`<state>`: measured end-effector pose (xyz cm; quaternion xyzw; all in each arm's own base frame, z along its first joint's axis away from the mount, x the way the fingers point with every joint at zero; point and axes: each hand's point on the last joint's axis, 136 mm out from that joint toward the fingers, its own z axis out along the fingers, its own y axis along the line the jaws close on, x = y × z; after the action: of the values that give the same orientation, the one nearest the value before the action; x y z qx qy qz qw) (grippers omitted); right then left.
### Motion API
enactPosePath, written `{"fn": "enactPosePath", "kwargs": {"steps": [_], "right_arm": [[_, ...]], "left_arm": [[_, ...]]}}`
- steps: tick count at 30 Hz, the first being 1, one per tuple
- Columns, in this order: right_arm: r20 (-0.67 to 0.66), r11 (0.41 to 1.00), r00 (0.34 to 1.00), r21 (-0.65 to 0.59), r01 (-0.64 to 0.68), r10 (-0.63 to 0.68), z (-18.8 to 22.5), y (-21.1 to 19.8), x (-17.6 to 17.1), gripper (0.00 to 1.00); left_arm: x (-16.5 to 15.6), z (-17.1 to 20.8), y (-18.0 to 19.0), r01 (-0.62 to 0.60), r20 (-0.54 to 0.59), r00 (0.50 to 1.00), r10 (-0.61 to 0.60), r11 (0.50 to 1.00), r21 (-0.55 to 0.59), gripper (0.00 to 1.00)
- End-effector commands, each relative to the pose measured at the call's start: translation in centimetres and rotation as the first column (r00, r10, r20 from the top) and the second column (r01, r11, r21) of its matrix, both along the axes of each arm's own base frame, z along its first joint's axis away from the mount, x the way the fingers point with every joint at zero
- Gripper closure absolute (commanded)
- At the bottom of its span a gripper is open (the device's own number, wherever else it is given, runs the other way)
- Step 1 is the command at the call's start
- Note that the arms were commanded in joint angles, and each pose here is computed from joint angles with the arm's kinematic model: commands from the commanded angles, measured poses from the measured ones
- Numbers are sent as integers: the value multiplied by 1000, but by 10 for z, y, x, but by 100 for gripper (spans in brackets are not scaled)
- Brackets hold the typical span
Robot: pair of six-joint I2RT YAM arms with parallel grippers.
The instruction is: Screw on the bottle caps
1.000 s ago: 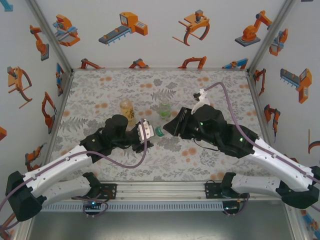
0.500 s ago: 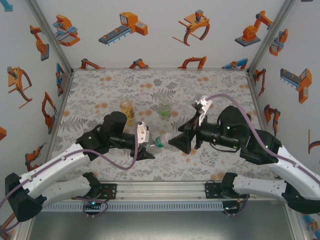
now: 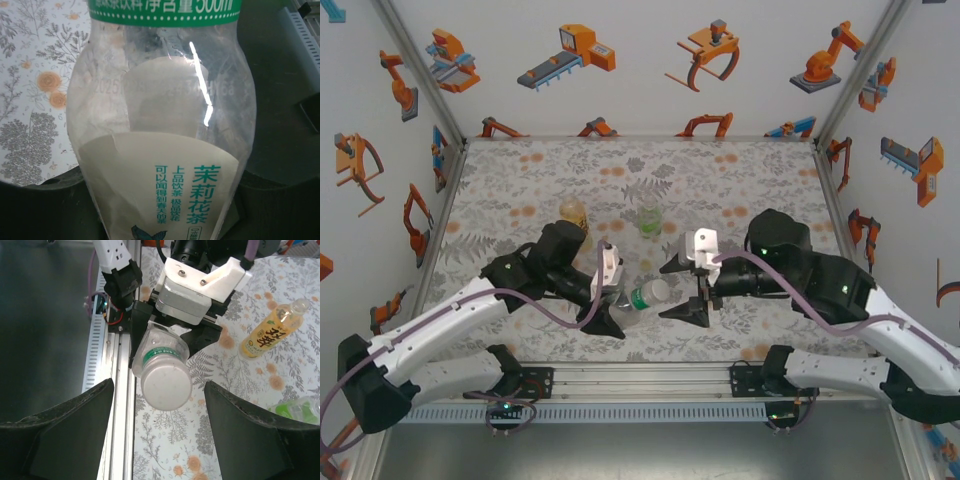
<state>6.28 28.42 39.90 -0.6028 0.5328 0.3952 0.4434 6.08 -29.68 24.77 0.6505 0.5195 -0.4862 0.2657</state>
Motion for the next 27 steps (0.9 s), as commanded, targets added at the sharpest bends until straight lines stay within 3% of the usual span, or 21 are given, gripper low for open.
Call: {"fn": "enactPosePath", "kwargs": {"steps": [1, 13, 18, 22, 27], "right_arm": [[49, 998, 997, 16, -63, 62, 7, 2, -8, 35], [22, 996, 996, -10, -89, 89, -1, 3, -12, 53], [-23, 997, 997, -17, -72, 71, -4, 6, -10, 76], [-91, 999, 996, -34, 3, -6, -8, 9, 1, 100], [-153, 978, 966, -38, 204, -207, -12, 7, 30, 100]], "left_arm": [[-8, 15, 1, 46, -29, 998, -47, 998, -29, 100], [-7, 13, -1, 64, -19, 998, -64, 997, -33, 100], [-3, 11, -3, 53, 11, 999, -52, 998, -27, 100], [15, 5, -5, -48, 91, 995, 49, 999, -11, 100], [50, 13, -8, -238, 226, 939, 259, 964, -116, 100]]}}
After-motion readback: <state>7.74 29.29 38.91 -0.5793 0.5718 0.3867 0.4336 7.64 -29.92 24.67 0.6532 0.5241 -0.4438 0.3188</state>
